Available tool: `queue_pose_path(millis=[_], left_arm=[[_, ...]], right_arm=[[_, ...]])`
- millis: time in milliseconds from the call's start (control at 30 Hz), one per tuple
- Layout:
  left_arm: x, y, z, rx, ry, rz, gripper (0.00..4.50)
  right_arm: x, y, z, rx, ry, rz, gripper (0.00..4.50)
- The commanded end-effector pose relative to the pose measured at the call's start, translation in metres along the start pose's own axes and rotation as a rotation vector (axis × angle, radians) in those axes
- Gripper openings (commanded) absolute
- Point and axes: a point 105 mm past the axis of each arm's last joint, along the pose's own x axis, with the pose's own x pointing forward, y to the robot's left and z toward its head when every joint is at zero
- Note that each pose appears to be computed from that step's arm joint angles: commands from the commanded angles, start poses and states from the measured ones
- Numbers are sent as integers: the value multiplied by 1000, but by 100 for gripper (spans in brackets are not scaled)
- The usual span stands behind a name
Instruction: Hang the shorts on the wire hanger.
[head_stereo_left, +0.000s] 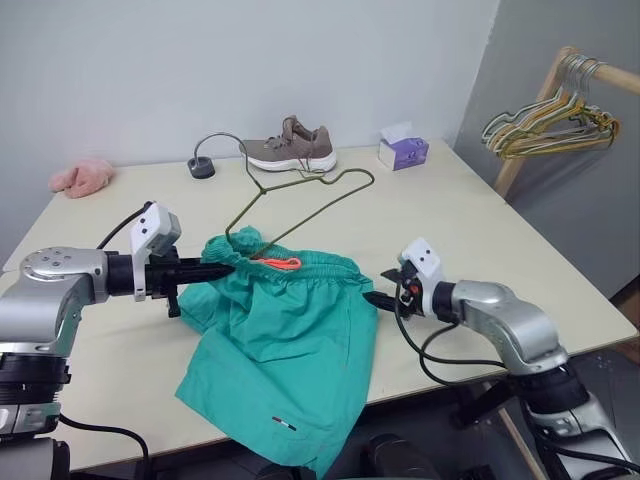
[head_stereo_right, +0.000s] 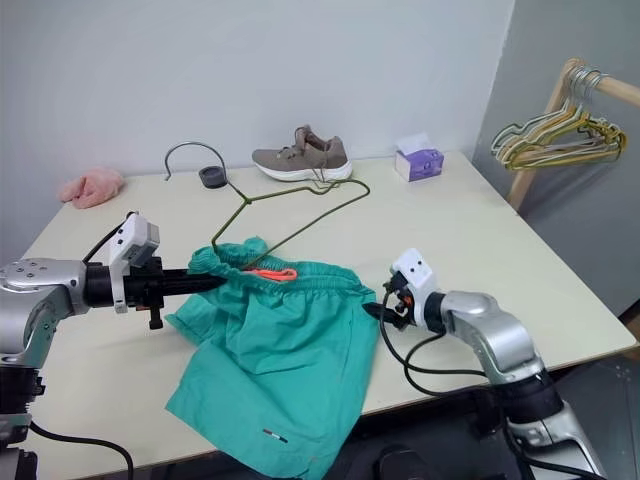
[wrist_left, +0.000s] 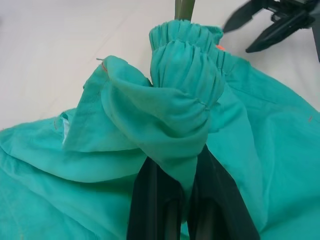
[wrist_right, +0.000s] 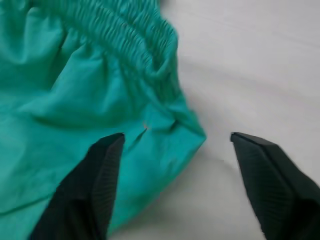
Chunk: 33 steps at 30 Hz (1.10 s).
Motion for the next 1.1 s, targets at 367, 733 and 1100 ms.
queue_pose_path(millis=[367,733,1100], left_arm=[[1,-4,10,57,-23,-5,0],[1,-3,6,30,-28,9,0],[-9,-15,5,-80,-38,-64,0]], right_arm=[[39,6,11,-32,-16,59,372],[36,-5,20,103,-129,-30,3],[-16,-52,23,257,-192,-203,3]])
